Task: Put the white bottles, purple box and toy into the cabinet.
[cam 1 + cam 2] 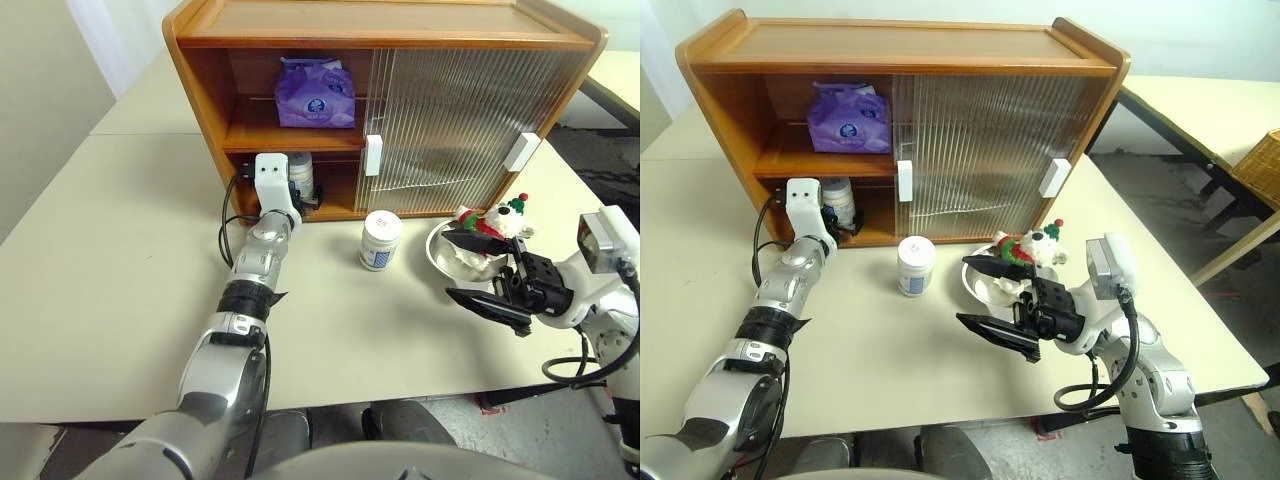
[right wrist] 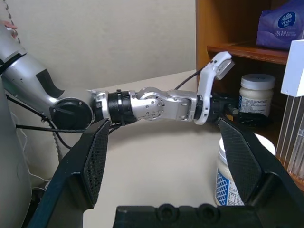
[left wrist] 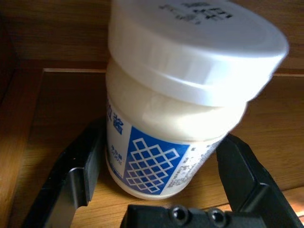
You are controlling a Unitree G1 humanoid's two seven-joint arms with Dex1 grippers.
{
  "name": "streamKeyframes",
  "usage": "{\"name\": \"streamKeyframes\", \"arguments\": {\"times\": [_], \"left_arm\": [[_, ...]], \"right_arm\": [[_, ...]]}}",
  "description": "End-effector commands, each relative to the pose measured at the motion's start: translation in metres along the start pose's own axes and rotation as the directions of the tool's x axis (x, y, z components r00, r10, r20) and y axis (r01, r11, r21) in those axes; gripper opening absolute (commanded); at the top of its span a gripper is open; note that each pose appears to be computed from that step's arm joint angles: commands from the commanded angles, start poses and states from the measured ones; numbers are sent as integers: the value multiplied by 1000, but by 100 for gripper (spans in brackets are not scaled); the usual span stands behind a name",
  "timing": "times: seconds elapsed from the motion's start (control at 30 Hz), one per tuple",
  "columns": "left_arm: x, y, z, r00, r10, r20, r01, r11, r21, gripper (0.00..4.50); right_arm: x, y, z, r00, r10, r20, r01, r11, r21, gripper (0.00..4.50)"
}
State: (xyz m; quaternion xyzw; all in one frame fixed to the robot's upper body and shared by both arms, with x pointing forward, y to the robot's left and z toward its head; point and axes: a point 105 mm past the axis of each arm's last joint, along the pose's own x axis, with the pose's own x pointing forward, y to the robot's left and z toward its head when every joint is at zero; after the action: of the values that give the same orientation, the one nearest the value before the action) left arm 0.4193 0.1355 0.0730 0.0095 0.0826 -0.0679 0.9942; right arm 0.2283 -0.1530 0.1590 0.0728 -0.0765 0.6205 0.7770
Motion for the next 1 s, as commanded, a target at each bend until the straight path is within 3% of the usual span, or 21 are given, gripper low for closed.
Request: {"name": "streamKeyframes", "arguments": {"times": [0.03,0.3,0.43,0.77,1.0], "left_arm": [[-12,2,-6,999,22,-23,-22,1000,8,447],[-45,3,-8,999,6,-39,-1,991,132,447],[-52,10,1,999,34,-3,-33,989,144,352],[-47,13,9,990,138,33,-141,979,148,3],[-34,21,11,981,193,32,-196,969,154,3]], "right_arm": [[0,0,0,1000,5,-6,-5,1000,-4,450],[1,-1,-1,1000,13,-10,-13,1000,2,450],[1,-1,-2,1000,23,-13,-22,1000,8,450],[1,-1,-4,999,31,-17,-31,999,5,450],[-3,0,-5,1000,22,-22,-22,1000,1,450]]}}
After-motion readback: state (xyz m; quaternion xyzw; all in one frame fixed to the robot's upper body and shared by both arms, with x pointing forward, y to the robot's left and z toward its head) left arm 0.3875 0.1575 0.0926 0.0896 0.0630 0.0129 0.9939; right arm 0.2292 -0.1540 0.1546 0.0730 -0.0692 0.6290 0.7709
